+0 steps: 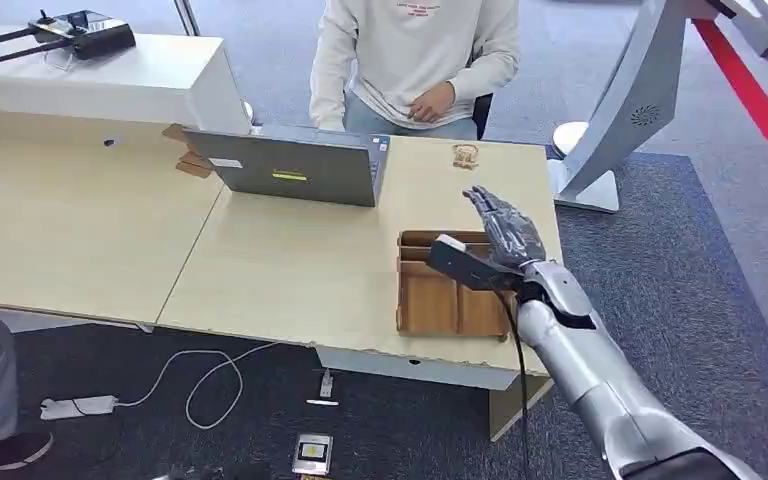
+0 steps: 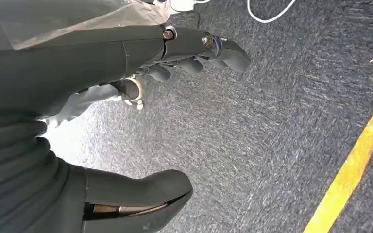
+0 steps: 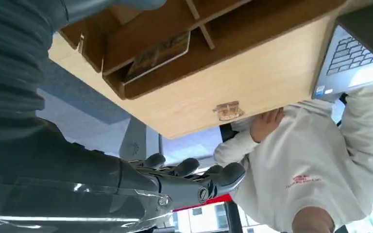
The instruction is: Pass the card to the sensor for recognition and then transmit it.
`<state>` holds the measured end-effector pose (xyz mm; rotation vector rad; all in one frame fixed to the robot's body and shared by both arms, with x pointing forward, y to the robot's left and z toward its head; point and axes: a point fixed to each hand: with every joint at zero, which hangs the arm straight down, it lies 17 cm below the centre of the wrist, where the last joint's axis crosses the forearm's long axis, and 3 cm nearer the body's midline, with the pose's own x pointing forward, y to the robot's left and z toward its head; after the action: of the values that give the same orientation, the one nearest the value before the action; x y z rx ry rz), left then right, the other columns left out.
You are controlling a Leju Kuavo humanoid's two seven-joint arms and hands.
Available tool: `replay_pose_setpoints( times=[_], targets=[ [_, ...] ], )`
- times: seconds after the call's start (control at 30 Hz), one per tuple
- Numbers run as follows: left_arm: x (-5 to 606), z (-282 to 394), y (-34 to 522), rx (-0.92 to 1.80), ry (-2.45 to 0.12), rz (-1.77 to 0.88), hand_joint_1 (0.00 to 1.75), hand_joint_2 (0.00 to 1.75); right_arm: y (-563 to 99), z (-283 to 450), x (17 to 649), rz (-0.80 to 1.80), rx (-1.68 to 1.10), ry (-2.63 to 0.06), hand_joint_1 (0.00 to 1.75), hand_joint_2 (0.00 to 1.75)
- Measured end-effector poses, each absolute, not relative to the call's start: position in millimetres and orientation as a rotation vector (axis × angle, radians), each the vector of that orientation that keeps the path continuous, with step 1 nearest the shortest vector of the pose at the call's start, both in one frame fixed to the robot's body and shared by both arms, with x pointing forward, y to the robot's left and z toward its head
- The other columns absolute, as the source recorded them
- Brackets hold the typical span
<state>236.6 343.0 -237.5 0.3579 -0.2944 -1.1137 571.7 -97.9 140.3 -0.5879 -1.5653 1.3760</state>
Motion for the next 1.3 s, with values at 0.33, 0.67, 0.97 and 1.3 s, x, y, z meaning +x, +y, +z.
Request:
replay_pose_setpoints(
  times=[0.33,0.67,0.97,1.3],
  targets=[
    [236.2,-237.6,344.1,0.363,-0.29,-1.111,0.0,1.75,-104.5,124.1,570.4,1.395,-0.592,-1.519,0.0,1.75],
    [235.2,-238.0,344.2,0.362,-0.289,-1.11,0.0,1.75,-104.9,113.8,568.2,1.403,-0.585,-1.495,0.0,1.75],
    [233.7,-238.6,343.8,0.361,-0.288,-1.11,0.0,1.75,-105.5,107.8,566.9,1.408,-0.581,-1.48,1.75,1.75],
    [234.6,-238.6,341.5,0.352,-0.302,-1.109,0.0,1.75,-106.9,103.5,566.3,1.404,-0.567,-1.464,1.75,1.75]
  ],
)
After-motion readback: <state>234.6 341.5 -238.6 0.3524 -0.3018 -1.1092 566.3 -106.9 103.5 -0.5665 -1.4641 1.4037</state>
